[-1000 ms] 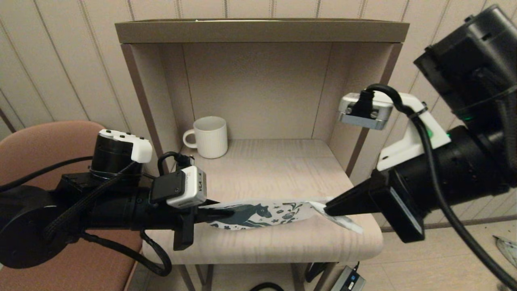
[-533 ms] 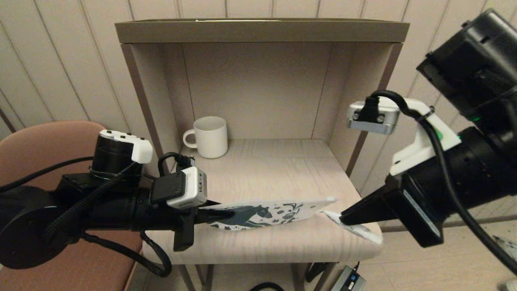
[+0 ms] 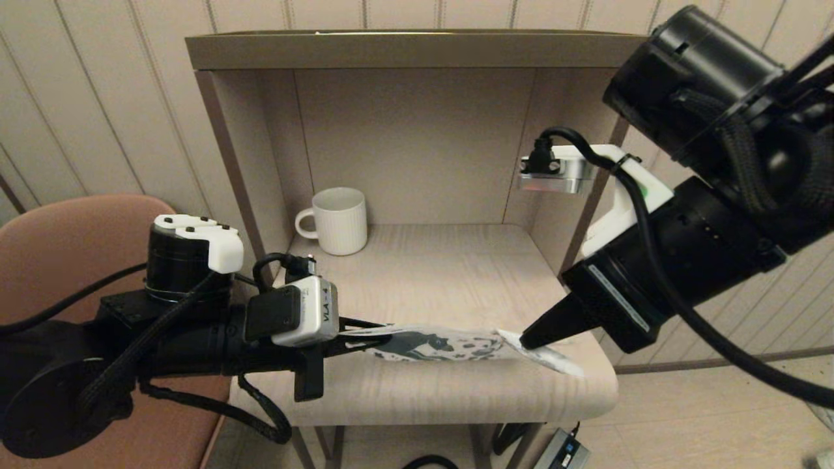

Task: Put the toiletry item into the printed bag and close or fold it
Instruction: Place the toothpaste in the storage bag

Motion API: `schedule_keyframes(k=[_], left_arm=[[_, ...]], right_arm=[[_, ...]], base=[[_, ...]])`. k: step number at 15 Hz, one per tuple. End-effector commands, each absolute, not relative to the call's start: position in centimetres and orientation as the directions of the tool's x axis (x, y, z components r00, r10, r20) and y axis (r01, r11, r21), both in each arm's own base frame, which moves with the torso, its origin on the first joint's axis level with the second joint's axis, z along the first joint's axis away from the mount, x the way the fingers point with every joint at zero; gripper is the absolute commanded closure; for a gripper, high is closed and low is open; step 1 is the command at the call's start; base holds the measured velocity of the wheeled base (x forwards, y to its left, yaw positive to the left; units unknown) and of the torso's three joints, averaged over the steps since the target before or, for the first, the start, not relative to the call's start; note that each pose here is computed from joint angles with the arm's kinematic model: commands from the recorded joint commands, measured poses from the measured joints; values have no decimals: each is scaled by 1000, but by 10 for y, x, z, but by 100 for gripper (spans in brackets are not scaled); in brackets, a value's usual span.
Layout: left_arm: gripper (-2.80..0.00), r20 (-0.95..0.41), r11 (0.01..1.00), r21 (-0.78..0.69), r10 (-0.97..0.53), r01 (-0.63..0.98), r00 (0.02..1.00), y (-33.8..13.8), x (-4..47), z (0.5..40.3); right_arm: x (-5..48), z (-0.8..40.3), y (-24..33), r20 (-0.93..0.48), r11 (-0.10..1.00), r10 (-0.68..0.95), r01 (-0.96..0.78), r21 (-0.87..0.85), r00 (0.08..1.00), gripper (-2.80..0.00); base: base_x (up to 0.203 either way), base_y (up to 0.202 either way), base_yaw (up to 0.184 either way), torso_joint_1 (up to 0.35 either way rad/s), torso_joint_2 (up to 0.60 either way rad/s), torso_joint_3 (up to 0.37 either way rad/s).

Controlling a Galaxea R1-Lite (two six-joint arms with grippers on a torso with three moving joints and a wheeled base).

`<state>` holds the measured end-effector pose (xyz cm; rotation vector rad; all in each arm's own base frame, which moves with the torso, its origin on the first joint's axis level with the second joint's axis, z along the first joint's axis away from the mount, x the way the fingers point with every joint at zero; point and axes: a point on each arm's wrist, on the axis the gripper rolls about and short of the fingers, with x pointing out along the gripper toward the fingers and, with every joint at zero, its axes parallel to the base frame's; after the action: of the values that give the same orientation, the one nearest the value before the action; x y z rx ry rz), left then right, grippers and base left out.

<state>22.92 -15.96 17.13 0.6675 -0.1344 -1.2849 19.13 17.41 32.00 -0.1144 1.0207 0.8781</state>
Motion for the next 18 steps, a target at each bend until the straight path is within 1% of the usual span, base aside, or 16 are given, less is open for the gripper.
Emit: schedule_keyframes(k=[1, 2, 4, 9, 13, 18], left_arm=[[0, -266, 105, 538, -920, 836, 287, -167, 225, 170], [0, -266, 130, 558, -908, 820, 325, -166, 226, 171], [0, -243, 146, 592, -905, 793, 348, -167, 227, 169], [0, -261, 137, 585, -902, 799, 345, -169, 229, 161], [0, -262, 135, 584, -902, 800, 343, -169, 229, 161], [0, -266, 133, 582, -901, 802, 342, -170, 229, 160]], right_arm=[[195, 316, 177, -788, 661, 582, -681, 314, 202, 0], [196, 315, 178, -785, 652, 590, -685, 324, 191, 0], [198, 315, 180, -773, 639, 609, -686, 347, 176, 0], [201, 312, 184, -772, 636, 612, -688, 351, 173, 0], [214, 295, 196, -802, 649, 581, -672, 358, 134, 0], [221, 287, 203, -805, 637, 585, -671, 380, 99, 0]], base=[[0, 0, 0, 0, 0, 0], [0, 0, 0, 0, 0, 0], [0, 0, 0, 0, 0, 0], [0, 0, 0, 0, 0, 0], [0, 0, 0, 0, 0, 0], [0, 0, 0, 0, 0, 0]])
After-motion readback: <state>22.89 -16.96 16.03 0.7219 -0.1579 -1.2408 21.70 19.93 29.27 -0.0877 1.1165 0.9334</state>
